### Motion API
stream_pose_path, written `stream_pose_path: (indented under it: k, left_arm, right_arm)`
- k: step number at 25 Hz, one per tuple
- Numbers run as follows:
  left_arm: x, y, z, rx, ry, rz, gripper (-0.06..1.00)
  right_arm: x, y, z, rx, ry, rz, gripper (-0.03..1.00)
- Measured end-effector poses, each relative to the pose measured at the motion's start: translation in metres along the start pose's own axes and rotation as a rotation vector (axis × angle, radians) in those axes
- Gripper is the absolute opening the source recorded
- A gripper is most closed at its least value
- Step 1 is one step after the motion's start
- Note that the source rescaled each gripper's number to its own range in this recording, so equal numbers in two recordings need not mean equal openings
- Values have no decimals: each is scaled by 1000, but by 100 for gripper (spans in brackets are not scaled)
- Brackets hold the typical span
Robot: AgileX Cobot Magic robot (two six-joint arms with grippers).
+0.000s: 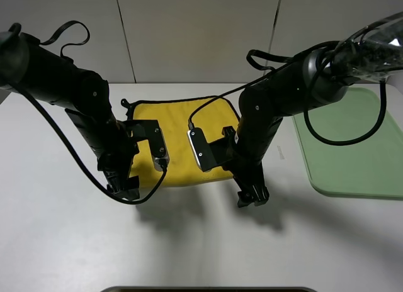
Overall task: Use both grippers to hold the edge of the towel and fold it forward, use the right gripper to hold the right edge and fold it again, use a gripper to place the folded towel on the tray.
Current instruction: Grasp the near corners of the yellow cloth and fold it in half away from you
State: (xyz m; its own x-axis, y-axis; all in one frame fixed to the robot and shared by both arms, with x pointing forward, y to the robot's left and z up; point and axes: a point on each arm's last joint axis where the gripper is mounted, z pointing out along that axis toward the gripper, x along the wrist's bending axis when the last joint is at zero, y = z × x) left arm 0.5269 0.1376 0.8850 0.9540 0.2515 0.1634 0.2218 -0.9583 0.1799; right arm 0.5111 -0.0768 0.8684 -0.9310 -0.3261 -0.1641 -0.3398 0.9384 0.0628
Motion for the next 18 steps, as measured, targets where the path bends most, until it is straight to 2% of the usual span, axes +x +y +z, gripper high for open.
stream_pose_path:
  k: [6,18]
  left_arm:
    - [1,1,0,-8,10,20,80]
    - [-8,7,21,18,-27,59,80]
  right_arm:
    - [0,1,0,-10,0,1,100]
    - [1,3,1,-34,8,36,100]
